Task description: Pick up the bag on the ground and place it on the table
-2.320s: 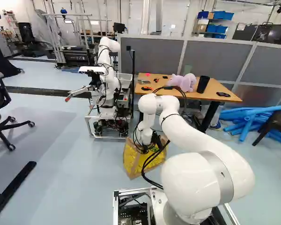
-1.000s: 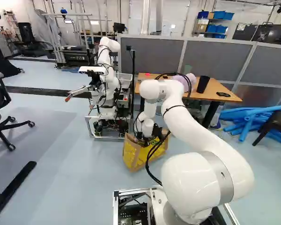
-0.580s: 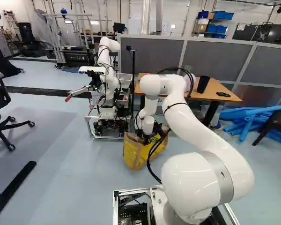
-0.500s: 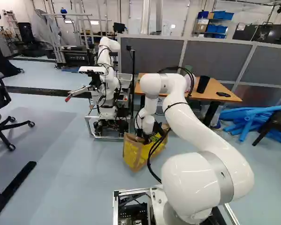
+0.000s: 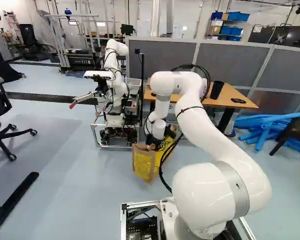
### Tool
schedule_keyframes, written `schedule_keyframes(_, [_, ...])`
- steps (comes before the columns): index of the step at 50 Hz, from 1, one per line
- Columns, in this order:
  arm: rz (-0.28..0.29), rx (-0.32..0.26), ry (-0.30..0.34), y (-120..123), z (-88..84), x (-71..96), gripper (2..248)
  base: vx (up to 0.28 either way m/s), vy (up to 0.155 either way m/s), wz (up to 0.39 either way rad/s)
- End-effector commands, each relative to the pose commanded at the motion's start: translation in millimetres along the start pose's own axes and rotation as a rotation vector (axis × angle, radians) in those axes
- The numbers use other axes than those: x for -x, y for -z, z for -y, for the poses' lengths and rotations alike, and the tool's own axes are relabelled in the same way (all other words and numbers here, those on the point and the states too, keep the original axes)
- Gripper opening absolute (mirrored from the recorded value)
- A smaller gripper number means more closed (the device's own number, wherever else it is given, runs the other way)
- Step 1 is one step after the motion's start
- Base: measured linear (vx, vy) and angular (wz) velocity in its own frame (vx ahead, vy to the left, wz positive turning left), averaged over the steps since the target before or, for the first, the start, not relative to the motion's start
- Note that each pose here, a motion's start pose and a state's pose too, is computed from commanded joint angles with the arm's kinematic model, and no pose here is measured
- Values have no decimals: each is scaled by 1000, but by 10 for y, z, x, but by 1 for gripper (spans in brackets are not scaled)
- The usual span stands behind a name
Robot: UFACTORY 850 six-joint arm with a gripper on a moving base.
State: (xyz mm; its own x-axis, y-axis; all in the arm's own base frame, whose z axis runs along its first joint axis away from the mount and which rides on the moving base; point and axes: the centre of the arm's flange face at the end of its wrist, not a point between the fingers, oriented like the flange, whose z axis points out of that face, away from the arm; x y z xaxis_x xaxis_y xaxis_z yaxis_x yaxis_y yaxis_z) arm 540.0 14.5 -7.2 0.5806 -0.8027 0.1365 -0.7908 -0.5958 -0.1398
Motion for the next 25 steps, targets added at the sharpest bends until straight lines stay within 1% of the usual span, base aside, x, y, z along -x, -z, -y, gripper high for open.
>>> schedule_keyframes(25, [-14, -16, 262, 374, 19, -29, 22, 0, 0, 0])
